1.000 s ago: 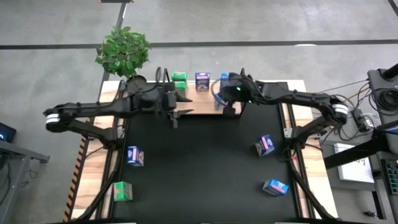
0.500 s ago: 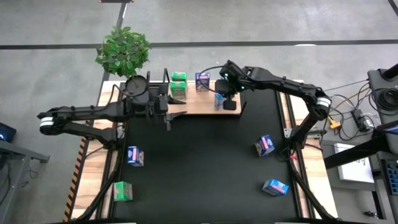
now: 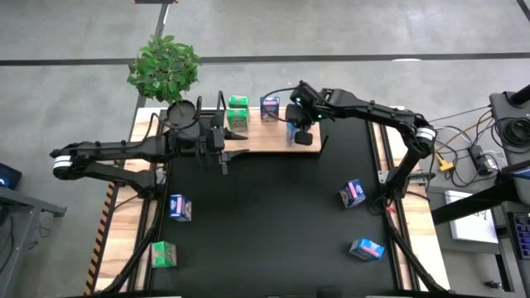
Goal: Stack cereal on shelf
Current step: Put the left light blue cereal box aligned with the other light blue cereal box on the shelf
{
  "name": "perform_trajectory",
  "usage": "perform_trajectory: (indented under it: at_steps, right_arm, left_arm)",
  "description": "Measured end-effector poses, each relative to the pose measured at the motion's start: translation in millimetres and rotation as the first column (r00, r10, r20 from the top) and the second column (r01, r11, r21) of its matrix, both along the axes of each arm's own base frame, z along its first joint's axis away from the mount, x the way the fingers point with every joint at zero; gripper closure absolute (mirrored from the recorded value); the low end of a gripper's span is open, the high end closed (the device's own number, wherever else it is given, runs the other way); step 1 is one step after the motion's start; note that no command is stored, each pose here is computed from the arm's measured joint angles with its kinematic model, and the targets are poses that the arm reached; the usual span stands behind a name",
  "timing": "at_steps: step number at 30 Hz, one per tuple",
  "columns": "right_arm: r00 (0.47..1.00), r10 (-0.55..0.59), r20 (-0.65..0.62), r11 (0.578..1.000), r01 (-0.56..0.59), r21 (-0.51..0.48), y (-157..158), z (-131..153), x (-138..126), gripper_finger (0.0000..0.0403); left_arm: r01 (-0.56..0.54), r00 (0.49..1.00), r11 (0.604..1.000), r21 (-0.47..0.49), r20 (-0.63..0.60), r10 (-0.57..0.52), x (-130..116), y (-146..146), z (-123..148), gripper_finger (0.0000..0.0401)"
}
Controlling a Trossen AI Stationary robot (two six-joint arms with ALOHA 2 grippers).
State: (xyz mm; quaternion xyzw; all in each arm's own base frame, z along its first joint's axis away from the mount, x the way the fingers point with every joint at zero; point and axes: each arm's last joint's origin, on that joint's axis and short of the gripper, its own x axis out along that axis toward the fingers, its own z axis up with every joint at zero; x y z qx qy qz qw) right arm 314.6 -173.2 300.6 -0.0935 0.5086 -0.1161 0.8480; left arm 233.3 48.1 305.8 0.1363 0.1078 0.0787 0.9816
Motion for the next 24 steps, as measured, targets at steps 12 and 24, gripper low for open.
perform_trajectory:
  at_steps: [12,24]
  right_arm:
    - [0.980,-0.196,0.036,0.978,0.192,0.085,-1.0,7.8,-11.7,0.0391]
    - [0.989,-0.135,0.057,0.990,0.132,0.049,-1.6,16.7,-10.2,0.0390]
  left_arm:
    - [0.000,1.000,1.000,-0.002,-0.009,0.000,-0.1,0.0,-0.9,0.0249]
    - [-0.002,0.999,1.000,-0.019,-0.038,0.002,-0.7,-0.1,-7.4,0.0249]
